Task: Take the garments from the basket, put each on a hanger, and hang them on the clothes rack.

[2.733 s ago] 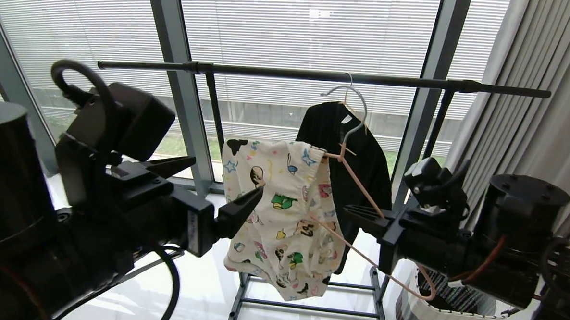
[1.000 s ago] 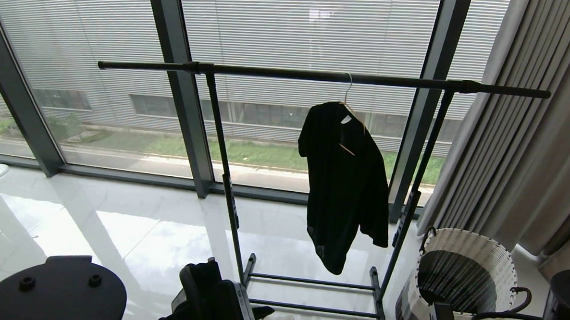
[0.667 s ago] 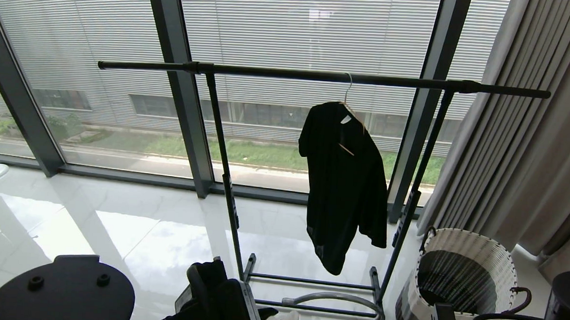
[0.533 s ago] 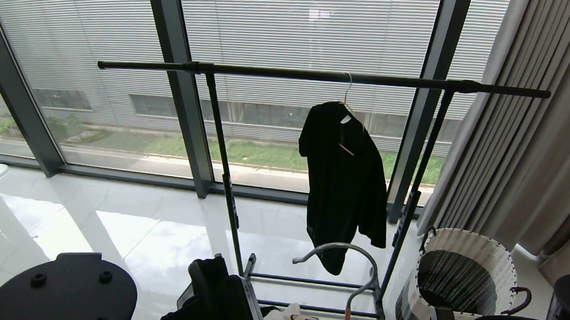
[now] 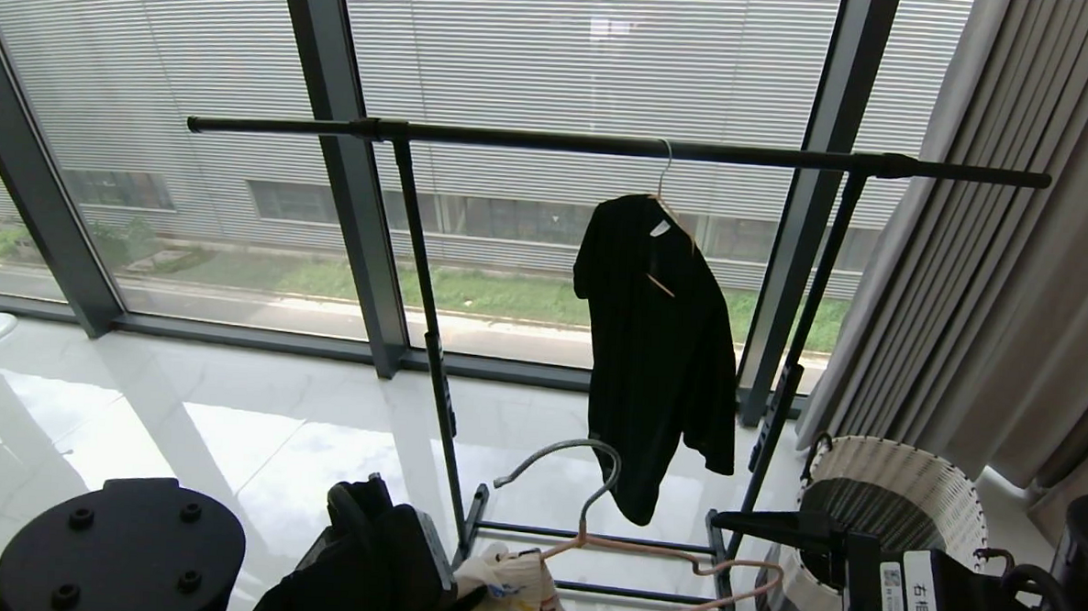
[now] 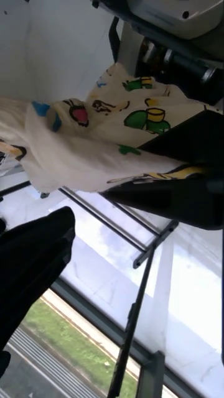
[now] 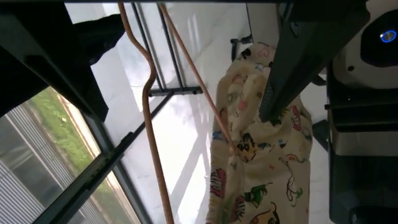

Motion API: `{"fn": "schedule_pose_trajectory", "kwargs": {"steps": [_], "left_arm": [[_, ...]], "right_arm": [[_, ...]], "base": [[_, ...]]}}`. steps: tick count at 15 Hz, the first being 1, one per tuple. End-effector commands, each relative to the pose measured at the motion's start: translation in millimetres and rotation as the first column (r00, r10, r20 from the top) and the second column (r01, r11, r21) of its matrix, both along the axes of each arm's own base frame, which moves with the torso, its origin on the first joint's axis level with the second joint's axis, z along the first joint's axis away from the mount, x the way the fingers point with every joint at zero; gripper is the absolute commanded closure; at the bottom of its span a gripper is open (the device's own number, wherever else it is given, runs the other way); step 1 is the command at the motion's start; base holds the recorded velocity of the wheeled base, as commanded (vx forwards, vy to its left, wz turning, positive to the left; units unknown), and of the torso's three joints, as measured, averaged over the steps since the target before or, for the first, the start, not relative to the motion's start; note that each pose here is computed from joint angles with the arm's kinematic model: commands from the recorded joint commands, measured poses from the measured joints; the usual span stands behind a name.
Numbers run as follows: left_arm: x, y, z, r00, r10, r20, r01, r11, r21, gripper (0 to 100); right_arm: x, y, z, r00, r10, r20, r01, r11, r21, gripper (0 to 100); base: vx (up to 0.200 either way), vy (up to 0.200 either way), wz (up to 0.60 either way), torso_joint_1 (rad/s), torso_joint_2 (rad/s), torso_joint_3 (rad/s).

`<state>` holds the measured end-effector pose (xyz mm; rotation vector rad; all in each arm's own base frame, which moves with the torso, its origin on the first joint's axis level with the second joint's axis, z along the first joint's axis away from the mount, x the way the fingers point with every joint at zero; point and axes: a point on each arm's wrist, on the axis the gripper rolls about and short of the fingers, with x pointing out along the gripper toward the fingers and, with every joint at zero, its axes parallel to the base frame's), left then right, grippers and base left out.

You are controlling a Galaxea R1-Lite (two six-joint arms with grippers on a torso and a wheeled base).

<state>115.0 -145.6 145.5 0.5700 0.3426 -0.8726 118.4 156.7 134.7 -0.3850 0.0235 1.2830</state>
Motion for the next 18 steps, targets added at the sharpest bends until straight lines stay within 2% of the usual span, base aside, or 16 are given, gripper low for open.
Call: {"fn": "schedule_pose_trajectory", "kwargs": {"steps": [1, 4, 5, 6, 7, 9, 11, 14, 16, 18], "left_arm": [[10, 11, 3, 0.996, 0.088, 0.014, -0.087, 0.996, -0.015, 100], [30, 24, 14, 0.974, 0.212, 0.078, -0.204, 0.974, -0.099, 100], [34, 25, 22, 0.967, 0.232, 0.107, -0.217, 0.967, -0.134, 100], [34, 25, 29, 0.963, 0.237, 0.128, -0.216, 0.963, -0.162, 100], [32, 27, 32, 0.962, 0.235, 0.141, -0.21, 0.963, -0.17, 100], [32, 27, 36, 0.96, 0.235, 0.153, -0.206, 0.961, -0.186, 100], [33, 25, 47, 0.956, 0.232, 0.181, -0.191, 0.957, -0.219, 100], [29, 18, 54, 0.96, 0.193, 0.203, -0.145, 0.962, -0.23, 100], [28, 17, 55, 0.961, 0.187, 0.204, -0.138, 0.963, -0.233, 100], [28, 17, 55, 0.961, 0.188, 0.205, -0.138, 0.962, -0.234, 100]], "right_arm": [[3, 2, 2, 1.0, -0.006, 0.007, 0.006, 1.0, 0.007, 0], [6, 6, 4, 1.0, -0.002, 0.011, 0.002, 1.0, 0.01, 0], [8, 9, 3, 1.0, -0.003, 0.005, 0.003, 1.0, 0.006, 0], [11, 12, 1, 1.0, -0.007, -0.017, 0.007, 1.0, 0.004, 0], [17, 19, -2, 0.996, -0.024, -0.088, 0.025, 1.0, 0.012, 0], [32, 39, -4, 0.957, -0.101, -0.272, 0.119, 0.992, 0.051, 0], [51, 68, -6, 0.905, -0.202, -0.373, 0.25, 0.964, 0.085, 0], [72, 102, -18, 0.858, -0.299, -0.417, 0.374, 0.921, 0.109, 0], [76, 108, -28, 0.844, -0.336, -0.419, 0.412, 0.905, 0.104, 0], [74, 109, -29, 0.844, -0.335, -0.419, 0.41, 0.907, 0.1, 0]], "base": [[0.0, 0.0, 0.0, 0.0, 0.0, 0.0], [0.0, 0.0, 0.0, 0.0, 0.0, 0.0], [0.0, 0.0, 0.0, 0.0, 0.0, 0.0], [0.0, 0.0, 0.0, 0.0, 0.0, 0.0], [0.0, 0.0, 0.0, 0.0, 0.0, 0.0], [0.0, 0.0, 0.0, 0.0, 0.0, 0.0], [0.0, 0.0, 0.0, 0.0, 0.0, 0.0], [0.0, 0.0, 0.0, 0.0, 0.0, 0.0], [0.0, 0.0, 0.0, 0.0, 0.0, 0.0], [0.0, 0.0, 0.0, 0.0, 0.0, 0.0]]}}
